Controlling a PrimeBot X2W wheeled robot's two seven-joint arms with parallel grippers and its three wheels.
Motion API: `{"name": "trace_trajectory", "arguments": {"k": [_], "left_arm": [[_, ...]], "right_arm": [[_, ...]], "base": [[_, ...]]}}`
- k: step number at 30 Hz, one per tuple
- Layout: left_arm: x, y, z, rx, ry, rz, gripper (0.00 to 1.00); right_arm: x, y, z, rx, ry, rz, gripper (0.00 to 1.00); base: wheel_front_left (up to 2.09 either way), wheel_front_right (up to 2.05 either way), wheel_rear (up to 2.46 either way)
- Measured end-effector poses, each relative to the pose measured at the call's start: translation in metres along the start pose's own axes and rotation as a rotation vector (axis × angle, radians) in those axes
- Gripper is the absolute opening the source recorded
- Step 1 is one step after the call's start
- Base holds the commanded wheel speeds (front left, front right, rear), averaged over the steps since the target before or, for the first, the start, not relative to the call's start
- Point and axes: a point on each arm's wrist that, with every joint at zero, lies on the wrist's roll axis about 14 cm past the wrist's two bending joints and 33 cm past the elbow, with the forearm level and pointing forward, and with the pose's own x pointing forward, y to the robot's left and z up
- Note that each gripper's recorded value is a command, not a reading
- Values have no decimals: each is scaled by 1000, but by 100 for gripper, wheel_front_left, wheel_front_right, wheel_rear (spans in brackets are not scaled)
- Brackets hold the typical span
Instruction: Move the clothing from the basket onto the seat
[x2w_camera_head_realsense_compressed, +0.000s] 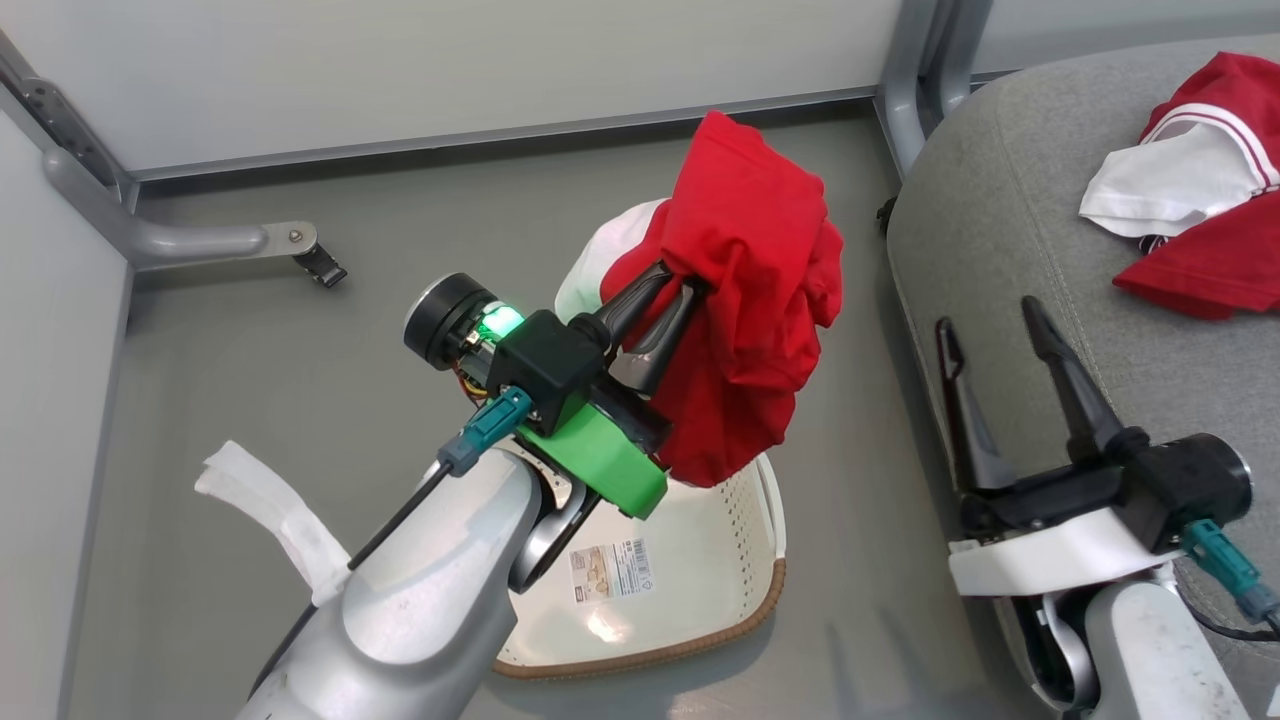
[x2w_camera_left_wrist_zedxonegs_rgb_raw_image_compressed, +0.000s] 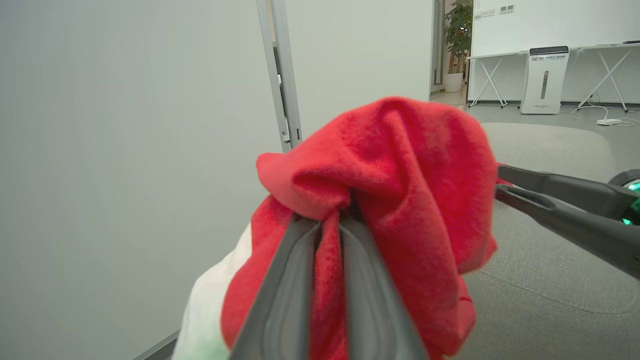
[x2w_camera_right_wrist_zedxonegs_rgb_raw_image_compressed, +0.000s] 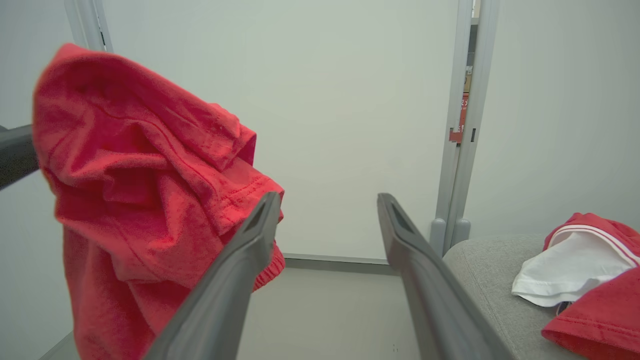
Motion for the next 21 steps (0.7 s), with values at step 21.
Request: {"name": "trace_trajectory", "arguments": {"k": [21], "left_arm": [[6, -4, -11, 0, 27, -24, 0]], "right_arm": [[21, 109, -9, -17, -6, 346, 100]], "base": [[0, 0, 0]]}}
